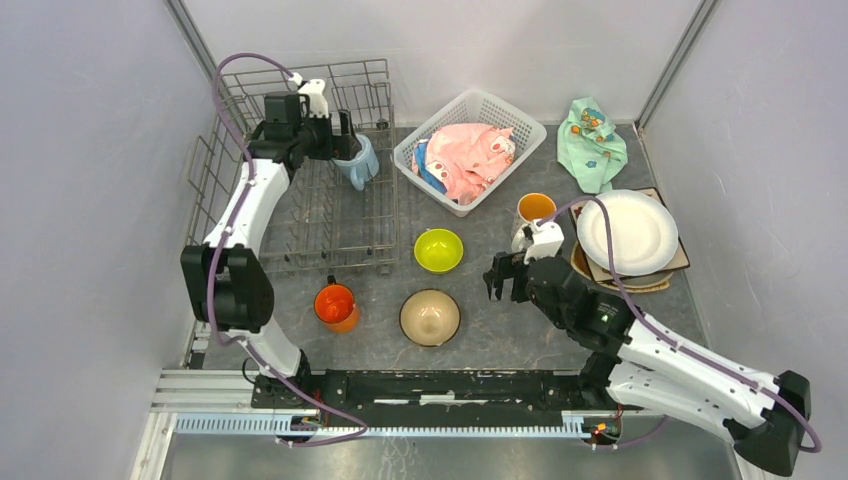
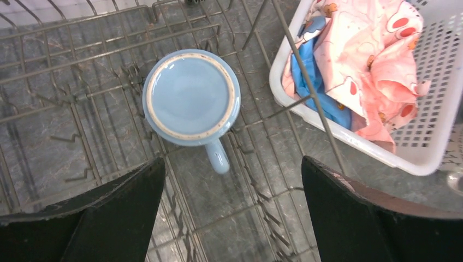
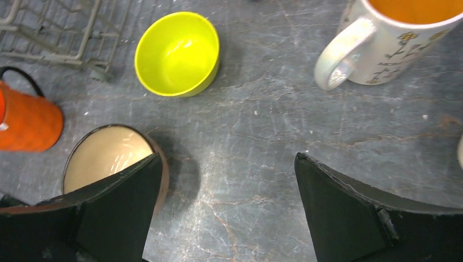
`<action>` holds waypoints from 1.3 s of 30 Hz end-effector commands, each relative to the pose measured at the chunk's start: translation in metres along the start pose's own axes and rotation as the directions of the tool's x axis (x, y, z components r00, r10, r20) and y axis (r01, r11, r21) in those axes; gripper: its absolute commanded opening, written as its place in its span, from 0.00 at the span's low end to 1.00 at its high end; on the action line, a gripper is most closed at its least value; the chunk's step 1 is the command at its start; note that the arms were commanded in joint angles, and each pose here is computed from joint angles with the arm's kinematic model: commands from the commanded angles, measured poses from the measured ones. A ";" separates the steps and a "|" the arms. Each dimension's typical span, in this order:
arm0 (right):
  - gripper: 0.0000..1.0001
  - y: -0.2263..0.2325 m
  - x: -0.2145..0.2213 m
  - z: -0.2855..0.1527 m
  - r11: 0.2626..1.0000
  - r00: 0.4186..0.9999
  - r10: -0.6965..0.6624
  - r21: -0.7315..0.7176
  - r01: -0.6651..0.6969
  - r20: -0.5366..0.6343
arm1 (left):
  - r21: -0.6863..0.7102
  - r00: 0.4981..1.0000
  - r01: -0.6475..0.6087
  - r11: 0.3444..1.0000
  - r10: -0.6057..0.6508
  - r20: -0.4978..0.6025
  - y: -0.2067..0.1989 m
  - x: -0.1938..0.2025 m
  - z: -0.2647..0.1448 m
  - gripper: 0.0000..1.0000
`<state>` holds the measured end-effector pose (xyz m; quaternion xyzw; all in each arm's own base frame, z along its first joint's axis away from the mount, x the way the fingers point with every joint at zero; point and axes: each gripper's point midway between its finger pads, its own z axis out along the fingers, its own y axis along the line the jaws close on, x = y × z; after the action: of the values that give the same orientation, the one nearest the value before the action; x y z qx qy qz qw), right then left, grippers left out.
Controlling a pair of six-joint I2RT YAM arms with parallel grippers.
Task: Load the mixed dishes into the dish rack
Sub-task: Pick up the cup at the center of the board.
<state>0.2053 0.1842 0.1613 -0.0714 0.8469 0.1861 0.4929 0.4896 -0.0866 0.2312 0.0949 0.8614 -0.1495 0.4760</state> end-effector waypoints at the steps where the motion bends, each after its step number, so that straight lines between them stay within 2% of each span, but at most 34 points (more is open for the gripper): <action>1: 0.98 -0.007 -0.035 0.002 0.993 0.998 -0.001 0.120 -0.007 0.058 | -0.006 0.996 0.089 0.996 -0.089 -0.004 -0.018 -0.005 -0.040 1.00; 4: 0.98 -0.008 -0.044 0.010 0.985 0.998 -0.033 0.169 0.023 0.057 | -0.007 0.988 0.155 0.988 -0.155 0.003 -0.026 0.007 -0.059 1.00; 7: 0.98 -0.007 -0.059 0.021 0.972 0.995 -0.074 0.226 0.058 0.065 | 0.060 0.979 0.203 0.977 -0.204 0.022 -0.046 0.024 -0.071 1.00; 15: 0.97 -0.013 -0.096 0.065 0.937 0.992 -0.120 0.326 0.123 -0.030 | 0.121 0.984 0.169 0.978 -0.174 0.031 -0.074 0.069 -0.104 1.00; 21: 0.79 -0.059 -0.101 0.086 0.897 0.997 -0.066 0.435 0.078 -0.044 | 0.184 0.982 0.171 0.968 -0.182 0.045 -0.092 0.094 -0.116 1.00; 25: 0.61 -0.080 -0.101 0.098 0.874 0.995 -0.082 0.476 0.100 -0.057 | 0.139 0.975 0.186 0.973 -0.200 0.097 -0.085 0.088 -0.126 1.00; 28: 0.56 -0.088 -0.106 0.105 0.861 0.995 -0.087 0.497 0.104 -0.056 | 0.079 0.967 0.210 0.975 -0.219 0.129 -0.076 0.084 -0.133 1.00; 30: 0.56 -0.096 -0.109 0.110 0.856 0.997 -0.058 0.513 0.071 -0.041 | 0.035 0.964 0.227 0.973 -0.229 0.134 -0.069 0.087 -0.135 1.00; 31: 0.54 -0.105 -0.111 0.117 0.856 1.000 0.022 0.516 -0.016 -0.006 | 0.004 0.964 0.227 0.974 -0.225 0.144 -0.065 0.088 -0.139 1.00; 35: 0.53 -0.119 -0.107 0.128 0.821 0.979 0.191 0.536 -0.199 0.072 | 0.016 0.965 0.208 0.978 -0.208 0.158 -0.067 0.083 -0.143 1.00; 39: 0.53 -0.125 -0.108 0.149 0.812 0.970 0.233 0.535 -0.233 0.068 | 0.046 0.969 0.193 0.980 -0.197 0.146 -0.072 0.086 -0.142 1.00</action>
<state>0.3876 0.1035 0.1437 0.1281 0.8841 -0.0485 0.4468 0.3091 -0.1008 0.2345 0.0053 0.8348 -0.2088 0.5094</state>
